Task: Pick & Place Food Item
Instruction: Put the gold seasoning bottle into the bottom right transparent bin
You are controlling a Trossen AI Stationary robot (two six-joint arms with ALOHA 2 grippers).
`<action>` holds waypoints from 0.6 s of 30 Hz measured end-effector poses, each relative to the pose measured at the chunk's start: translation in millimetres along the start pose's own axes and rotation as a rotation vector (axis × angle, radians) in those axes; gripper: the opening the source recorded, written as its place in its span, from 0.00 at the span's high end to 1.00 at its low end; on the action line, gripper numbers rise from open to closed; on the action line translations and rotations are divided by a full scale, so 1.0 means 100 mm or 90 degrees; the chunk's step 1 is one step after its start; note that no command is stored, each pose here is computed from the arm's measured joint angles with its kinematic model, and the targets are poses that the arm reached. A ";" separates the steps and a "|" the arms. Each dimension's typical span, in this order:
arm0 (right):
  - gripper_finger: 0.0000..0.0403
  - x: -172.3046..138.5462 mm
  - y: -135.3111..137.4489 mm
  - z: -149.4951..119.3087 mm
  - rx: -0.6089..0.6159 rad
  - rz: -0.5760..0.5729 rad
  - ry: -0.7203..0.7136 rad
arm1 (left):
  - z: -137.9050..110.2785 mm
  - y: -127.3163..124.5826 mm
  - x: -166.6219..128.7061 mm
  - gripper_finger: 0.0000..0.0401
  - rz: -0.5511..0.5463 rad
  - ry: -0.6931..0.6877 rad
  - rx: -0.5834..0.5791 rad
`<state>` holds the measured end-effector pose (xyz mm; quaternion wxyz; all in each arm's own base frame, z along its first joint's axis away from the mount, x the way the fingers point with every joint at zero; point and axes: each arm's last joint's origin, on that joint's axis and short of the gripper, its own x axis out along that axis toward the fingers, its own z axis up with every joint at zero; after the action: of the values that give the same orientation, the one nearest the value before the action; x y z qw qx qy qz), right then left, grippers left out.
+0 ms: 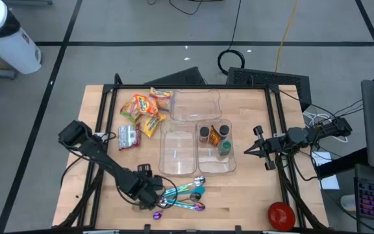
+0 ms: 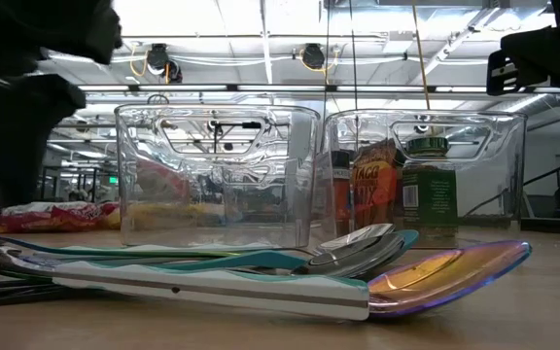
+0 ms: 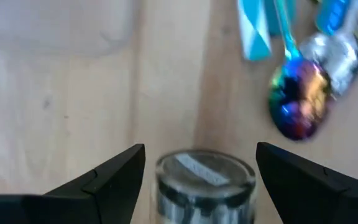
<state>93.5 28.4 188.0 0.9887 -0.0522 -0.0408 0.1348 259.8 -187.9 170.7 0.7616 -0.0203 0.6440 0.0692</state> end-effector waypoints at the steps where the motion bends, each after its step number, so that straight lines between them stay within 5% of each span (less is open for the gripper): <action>1: 0.99 0.00 0.00 0.00 0.000 0.000 0.000 | 0.02 0.03 0.01 0.23 0.002 0.000 -0.009; 12: 0.99 0.00 0.00 0.00 0.000 0.000 0.003 | 0.13 0.22 0.03 0.23 -0.090 0.125 -0.088; 18: 0.99 0.00 0.00 0.00 0.000 0.000 0.003 | 0.11 0.30 -0.21 0.23 -0.078 0.070 -0.109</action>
<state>93.6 28.4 187.6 0.9887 -0.0527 -0.0386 0.1348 263.3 -158.4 195.0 0.7236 -0.1288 0.6738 0.0759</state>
